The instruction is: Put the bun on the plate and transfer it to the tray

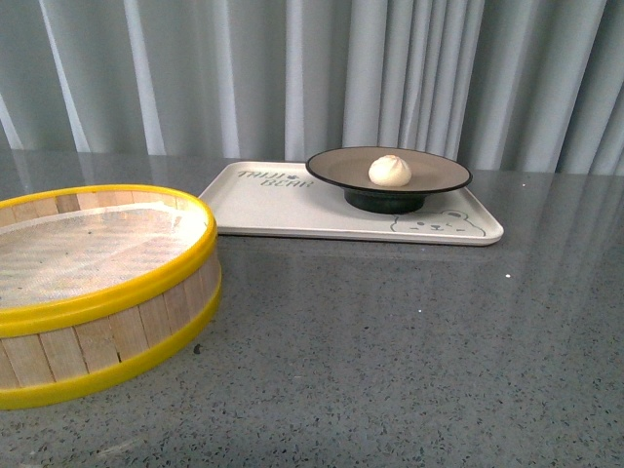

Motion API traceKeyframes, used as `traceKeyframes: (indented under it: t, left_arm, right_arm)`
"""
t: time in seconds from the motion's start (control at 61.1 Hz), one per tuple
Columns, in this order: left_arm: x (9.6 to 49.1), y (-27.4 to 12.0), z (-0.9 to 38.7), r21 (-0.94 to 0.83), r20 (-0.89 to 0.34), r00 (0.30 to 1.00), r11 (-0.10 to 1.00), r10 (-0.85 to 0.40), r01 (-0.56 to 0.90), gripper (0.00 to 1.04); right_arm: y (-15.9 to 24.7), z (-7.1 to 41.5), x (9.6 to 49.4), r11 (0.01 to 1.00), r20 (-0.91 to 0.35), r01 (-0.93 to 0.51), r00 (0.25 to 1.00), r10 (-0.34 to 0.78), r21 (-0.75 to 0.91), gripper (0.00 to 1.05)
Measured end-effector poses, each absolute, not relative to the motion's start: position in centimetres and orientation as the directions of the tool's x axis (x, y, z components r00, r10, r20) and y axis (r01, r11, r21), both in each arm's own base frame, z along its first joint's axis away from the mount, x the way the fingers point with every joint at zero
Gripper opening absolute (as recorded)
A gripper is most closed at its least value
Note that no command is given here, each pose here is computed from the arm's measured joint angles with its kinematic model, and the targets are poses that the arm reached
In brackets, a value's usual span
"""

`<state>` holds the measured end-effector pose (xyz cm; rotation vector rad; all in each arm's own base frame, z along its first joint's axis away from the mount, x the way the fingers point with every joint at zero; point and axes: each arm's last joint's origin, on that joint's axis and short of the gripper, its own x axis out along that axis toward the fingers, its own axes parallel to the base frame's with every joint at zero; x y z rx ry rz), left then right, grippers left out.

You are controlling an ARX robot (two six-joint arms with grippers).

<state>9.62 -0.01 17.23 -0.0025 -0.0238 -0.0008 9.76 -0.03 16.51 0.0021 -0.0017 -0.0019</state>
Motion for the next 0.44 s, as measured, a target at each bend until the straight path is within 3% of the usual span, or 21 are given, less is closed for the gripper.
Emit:
traceKeyframes:
  t: [0.442]
  left_arm:
    - [9.62,-0.01,17.23,-0.002,0.024,1.000,1.000,-0.001,0.001,0.98]
  right_arm:
    - [-0.03,16.51,9.76,1.000,0.002,0.002,1.000,-0.002,0.002,0.96]
